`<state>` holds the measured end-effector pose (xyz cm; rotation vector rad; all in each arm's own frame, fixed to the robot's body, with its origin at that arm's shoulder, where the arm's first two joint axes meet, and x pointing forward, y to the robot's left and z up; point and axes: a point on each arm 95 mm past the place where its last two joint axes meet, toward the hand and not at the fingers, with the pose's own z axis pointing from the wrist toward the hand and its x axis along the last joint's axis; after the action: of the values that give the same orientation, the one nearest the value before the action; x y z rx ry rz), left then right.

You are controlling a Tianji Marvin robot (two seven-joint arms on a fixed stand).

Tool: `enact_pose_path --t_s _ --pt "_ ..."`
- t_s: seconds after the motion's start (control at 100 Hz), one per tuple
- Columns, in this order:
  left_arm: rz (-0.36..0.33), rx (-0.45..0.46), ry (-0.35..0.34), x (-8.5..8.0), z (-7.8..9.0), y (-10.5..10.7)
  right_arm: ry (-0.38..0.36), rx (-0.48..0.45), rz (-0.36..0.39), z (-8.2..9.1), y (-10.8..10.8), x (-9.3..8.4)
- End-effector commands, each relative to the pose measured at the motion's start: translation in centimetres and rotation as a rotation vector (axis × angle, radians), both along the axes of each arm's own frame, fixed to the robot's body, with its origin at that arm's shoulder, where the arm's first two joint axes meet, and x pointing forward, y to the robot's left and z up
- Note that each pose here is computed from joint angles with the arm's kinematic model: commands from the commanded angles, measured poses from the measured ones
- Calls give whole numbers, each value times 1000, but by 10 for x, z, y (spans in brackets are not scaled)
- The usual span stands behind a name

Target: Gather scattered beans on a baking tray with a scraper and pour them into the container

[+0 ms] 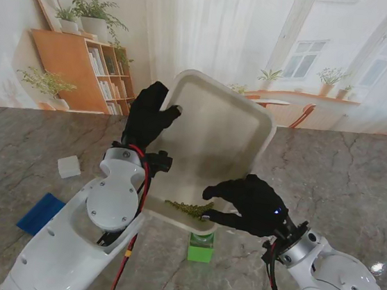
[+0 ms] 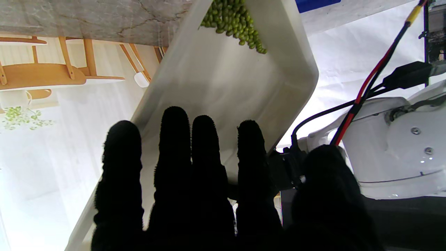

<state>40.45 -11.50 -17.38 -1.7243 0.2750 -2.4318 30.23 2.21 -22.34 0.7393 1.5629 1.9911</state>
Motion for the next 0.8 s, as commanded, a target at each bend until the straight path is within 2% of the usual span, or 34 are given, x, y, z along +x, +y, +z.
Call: enact_pose_path --t_s 0.0,0.47,0.79 --pt "-7 -3 -10 0 4 -2 18 -14 1 -5 -1 2" --pt "-34 33 -41 2 8 -9 22 -17 -7 -10 -3 5" --pt "-43 23 -53 2 11 -11 17 -16 -11 -14 -4 7"
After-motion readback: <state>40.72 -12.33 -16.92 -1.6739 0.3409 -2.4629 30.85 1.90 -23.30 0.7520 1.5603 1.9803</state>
